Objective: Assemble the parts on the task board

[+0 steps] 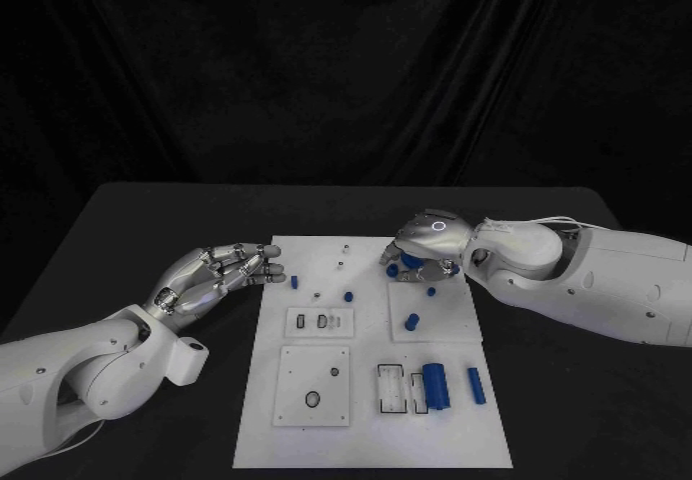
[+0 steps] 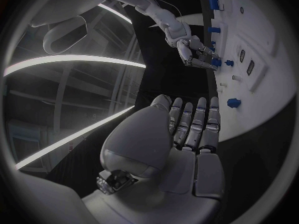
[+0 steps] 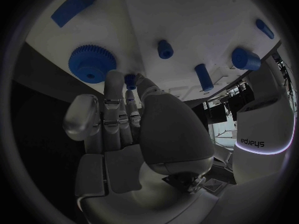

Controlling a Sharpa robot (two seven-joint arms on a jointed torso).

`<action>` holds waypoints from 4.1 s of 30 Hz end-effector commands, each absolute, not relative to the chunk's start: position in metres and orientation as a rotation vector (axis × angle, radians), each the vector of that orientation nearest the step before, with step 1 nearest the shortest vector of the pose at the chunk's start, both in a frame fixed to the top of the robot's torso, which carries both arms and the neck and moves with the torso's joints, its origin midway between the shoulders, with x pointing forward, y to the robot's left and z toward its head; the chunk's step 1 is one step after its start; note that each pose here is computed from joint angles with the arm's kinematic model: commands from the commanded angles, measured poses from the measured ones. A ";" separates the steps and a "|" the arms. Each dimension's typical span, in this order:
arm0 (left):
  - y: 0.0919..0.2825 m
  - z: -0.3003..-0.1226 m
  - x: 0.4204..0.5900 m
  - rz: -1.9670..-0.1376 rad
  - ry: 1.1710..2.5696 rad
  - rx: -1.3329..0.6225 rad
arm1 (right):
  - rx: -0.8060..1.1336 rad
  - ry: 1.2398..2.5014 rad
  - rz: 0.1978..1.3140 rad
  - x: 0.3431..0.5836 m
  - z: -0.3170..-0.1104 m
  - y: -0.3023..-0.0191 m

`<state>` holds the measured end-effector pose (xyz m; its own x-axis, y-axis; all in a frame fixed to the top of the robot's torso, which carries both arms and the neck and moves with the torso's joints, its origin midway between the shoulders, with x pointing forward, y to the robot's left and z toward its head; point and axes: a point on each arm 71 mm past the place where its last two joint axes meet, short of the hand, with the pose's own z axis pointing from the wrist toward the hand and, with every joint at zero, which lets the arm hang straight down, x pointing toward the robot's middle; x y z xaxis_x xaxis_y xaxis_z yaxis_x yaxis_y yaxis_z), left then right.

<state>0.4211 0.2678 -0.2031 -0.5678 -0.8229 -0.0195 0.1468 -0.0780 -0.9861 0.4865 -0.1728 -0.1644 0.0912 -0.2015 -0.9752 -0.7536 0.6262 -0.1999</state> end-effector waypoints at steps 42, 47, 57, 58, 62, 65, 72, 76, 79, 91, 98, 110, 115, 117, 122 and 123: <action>0.268 -0.188 0.422 -1.874 1.263 -0.632 | -0.758 1.437 0.644 0.500 -0.132 -0.137; 0.267 -0.188 0.422 -1.878 1.265 -0.631 | -0.760 1.432 0.646 0.512 -0.131 -0.123; 0.265 -0.189 0.423 -1.882 1.264 -0.628 | -0.761 1.426 0.641 0.529 -0.141 -0.105; 0.265 -0.189 0.423 -1.882 1.264 -0.628 | -0.759 1.424 0.640 0.530 -0.141 -0.105; 0.265 -0.189 0.423 -1.882 1.264 -0.628 | -0.746 1.413 0.631 0.535 -0.144 -0.103; 0.264 -0.188 0.423 -1.883 1.263 -0.628 | -0.740 1.412 0.623 0.537 -0.145 -0.103; 0.264 -0.189 0.423 -1.881 1.265 -0.628 | -0.735 1.417 0.616 0.540 -0.146 -0.103; 0.264 -0.189 0.423 -1.882 1.265 -0.628 | -0.734 1.416 0.616 0.540 -0.147 -0.102; 0.264 -0.189 0.423 -1.882 1.266 -0.629 | -0.736 1.421 0.611 0.541 -0.149 -0.101; 0.264 -0.189 0.423 -1.881 1.273 -0.632 | -0.744 1.450 0.602 0.540 -0.153 -0.100; 0.265 -0.190 0.424 -1.879 1.276 -0.633 | -0.740 1.441 0.604 0.540 -0.153 -0.101; 0.266 -0.190 0.425 -1.883 1.254 -0.688 | -0.743 1.435 0.619 0.536 -0.154 -0.100; 0.267 -0.190 0.426 -1.883 1.253 -0.695 | -0.745 1.437 0.622 0.535 -0.155 -0.100; 0.267 -0.190 0.426 -1.881 1.254 -0.697 | -0.746 1.440 0.623 0.535 -0.155 -0.100; 0.267 -0.191 0.426 -1.876 1.259 -0.701 | -0.746 1.442 0.623 0.534 -0.156 -0.100; 0.268 -0.191 0.426 -1.874 1.261 -0.703 | -0.745 1.444 0.622 0.535 -0.156 -0.100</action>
<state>0.4287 0.2659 -0.2060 -0.5597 -0.8286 0.0119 0.1283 -0.1008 -0.9866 0.5353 -0.0998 -0.1538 0.0496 -0.0551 -0.9972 -0.7710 0.6326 -0.0733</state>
